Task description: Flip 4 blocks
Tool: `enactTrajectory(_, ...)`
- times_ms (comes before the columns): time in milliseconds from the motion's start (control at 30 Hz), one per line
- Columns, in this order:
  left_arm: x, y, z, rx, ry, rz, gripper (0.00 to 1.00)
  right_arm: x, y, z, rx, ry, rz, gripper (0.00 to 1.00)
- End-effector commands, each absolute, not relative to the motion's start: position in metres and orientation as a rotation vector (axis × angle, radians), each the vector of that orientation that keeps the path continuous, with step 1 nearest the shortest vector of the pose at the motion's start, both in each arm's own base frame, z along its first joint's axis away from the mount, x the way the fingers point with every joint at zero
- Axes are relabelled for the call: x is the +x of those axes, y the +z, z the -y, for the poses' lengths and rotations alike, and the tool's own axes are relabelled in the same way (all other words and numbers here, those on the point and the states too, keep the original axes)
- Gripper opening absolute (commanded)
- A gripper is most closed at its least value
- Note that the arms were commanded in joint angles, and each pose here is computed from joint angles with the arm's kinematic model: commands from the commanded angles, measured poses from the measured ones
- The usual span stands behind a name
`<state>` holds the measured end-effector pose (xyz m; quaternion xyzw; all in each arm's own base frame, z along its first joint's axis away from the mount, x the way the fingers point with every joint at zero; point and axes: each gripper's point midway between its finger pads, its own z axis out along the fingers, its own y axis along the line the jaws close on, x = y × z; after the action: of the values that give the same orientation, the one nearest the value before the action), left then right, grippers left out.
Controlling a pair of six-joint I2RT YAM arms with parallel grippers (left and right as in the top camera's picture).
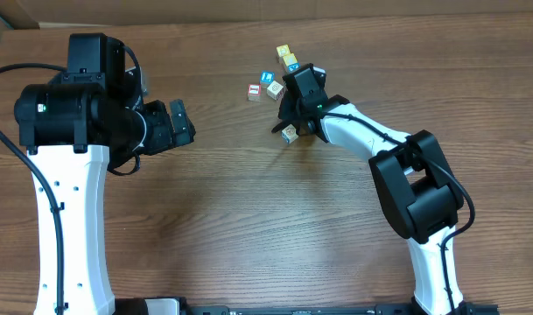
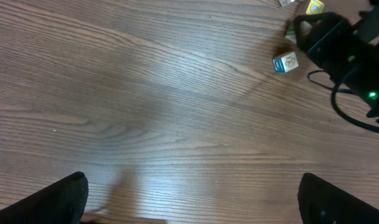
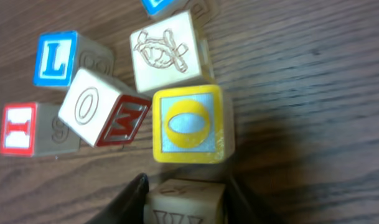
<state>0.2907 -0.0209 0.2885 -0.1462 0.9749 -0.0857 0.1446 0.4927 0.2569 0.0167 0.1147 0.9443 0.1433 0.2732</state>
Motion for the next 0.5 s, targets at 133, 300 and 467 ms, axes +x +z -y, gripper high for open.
enactTrajectory(133, 0.292, 0.289, 0.018, -0.448, -0.236, -2.801, 1.00, 0.487, 0.067, -0.255, 0.307, 0.415, -2.505, 0.25)
enactTrajectory(300, 0.292, 0.289, 0.018, -0.448, -0.235, -2.801, 1.00, 0.474, 0.142, -0.250, 0.207, 0.437, -2.431, 0.26)
enactTrajectory(467, 0.292, 0.289, 0.018, -0.448, -0.235, -2.801, 1.00, 0.444, 0.200, -0.233, 0.194, 0.449, -2.406, 0.26)
